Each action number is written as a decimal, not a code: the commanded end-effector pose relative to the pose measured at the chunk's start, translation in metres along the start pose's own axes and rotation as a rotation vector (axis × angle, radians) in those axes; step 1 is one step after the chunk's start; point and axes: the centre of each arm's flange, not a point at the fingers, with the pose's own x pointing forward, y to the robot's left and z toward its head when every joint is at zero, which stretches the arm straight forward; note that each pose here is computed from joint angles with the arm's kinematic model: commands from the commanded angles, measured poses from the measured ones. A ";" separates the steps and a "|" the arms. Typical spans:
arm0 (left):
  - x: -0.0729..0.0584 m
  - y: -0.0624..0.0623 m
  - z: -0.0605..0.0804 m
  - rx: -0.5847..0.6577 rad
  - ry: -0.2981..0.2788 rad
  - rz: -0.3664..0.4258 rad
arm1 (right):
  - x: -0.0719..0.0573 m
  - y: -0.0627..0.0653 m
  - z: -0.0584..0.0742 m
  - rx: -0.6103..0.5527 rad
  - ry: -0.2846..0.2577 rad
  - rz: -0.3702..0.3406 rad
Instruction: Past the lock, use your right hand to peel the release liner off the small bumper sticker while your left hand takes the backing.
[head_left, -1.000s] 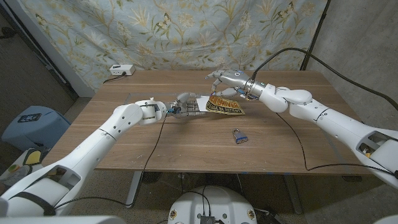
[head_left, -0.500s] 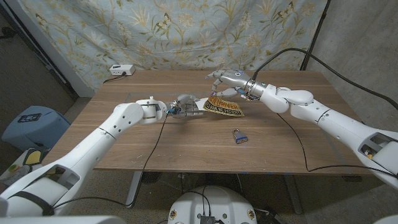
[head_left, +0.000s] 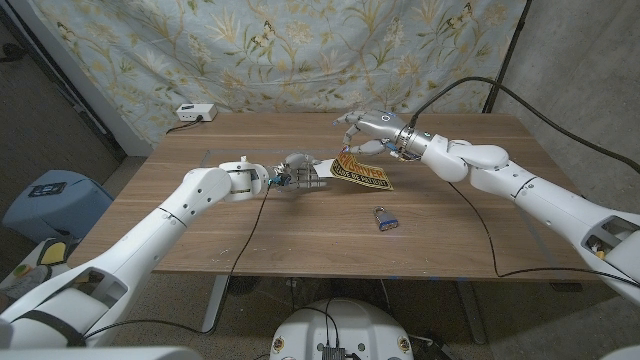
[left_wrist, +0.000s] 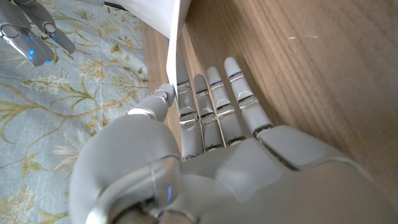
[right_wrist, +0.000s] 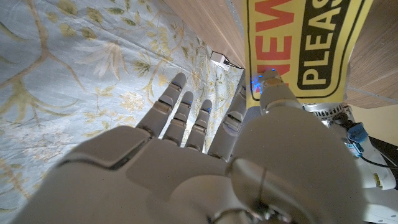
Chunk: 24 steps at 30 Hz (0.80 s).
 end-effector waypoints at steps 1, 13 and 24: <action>0.003 -0.001 0.000 0.004 0.000 -0.010 | -0.005 -0.003 -0.003 -0.001 0.016 0.002; 0.004 -0.002 -0.002 0.004 0.005 -0.016 | -0.010 -0.003 -0.006 -0.007 0.025 0.001; 0.005 0.000 0.001 0.011 0.007 -0.028 | -0.013 -0.007 -0.012 -0.017 0.040 -0.004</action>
